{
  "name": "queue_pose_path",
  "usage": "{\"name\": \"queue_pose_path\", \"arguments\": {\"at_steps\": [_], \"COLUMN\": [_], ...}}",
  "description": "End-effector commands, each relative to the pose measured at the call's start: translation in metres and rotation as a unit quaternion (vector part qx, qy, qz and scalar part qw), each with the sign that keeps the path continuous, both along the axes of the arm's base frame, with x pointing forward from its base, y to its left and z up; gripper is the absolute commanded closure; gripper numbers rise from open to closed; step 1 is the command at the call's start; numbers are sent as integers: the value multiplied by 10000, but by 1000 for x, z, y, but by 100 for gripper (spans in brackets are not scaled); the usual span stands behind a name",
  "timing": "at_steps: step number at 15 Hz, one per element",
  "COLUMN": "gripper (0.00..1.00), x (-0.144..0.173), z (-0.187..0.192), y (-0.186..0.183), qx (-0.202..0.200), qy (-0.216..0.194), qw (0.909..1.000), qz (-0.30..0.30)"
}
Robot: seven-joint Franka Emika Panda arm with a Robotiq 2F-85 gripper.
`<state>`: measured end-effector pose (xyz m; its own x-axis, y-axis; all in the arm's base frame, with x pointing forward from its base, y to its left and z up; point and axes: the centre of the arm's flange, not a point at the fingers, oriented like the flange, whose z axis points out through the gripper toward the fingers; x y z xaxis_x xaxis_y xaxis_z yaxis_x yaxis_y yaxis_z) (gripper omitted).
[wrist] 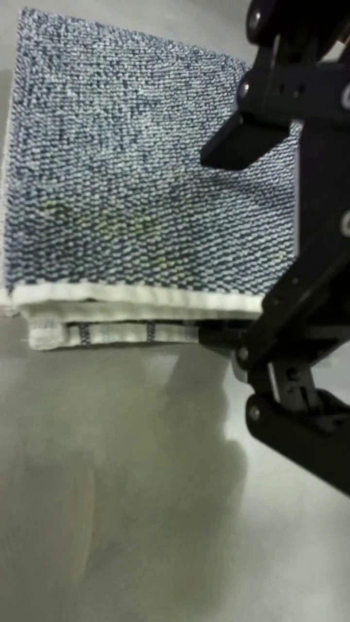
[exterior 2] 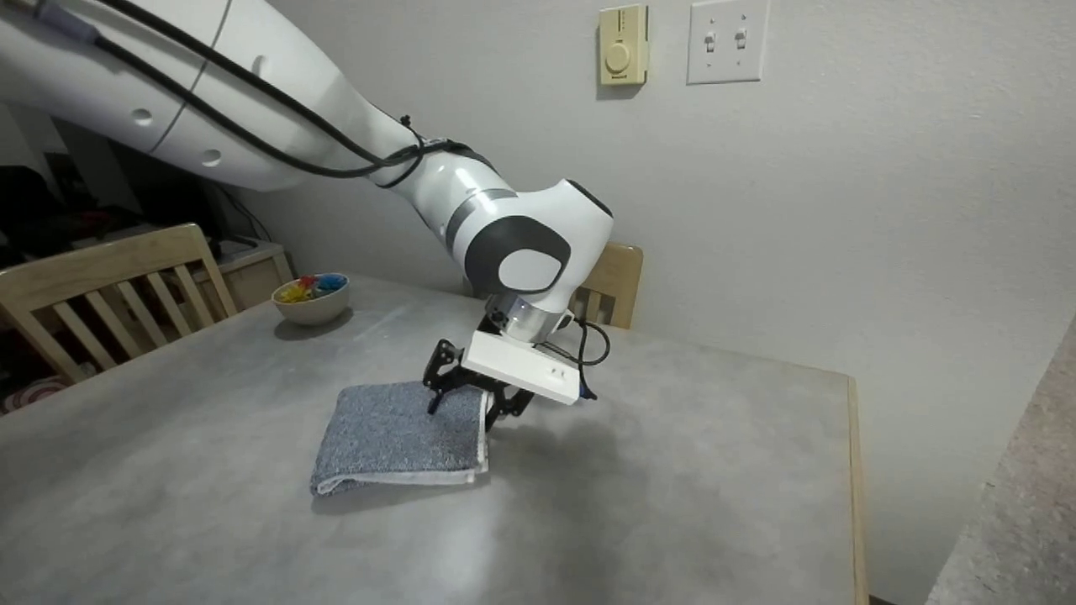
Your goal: Unfold the towel once
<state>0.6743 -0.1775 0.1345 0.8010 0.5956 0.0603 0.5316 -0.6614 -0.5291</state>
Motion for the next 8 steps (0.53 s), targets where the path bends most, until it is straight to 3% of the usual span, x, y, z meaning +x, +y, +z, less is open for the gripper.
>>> {"name": "queue_pose_path", "arguments": {"at_steps": [1,8], "gripper": [46,96], "x": [12,13], "z": [-6,-4], "y": [-5,-6], "qx": [79,-68], "qy": [-6,-153], "qw": [9999,9998], "qz": [101,-76]}}
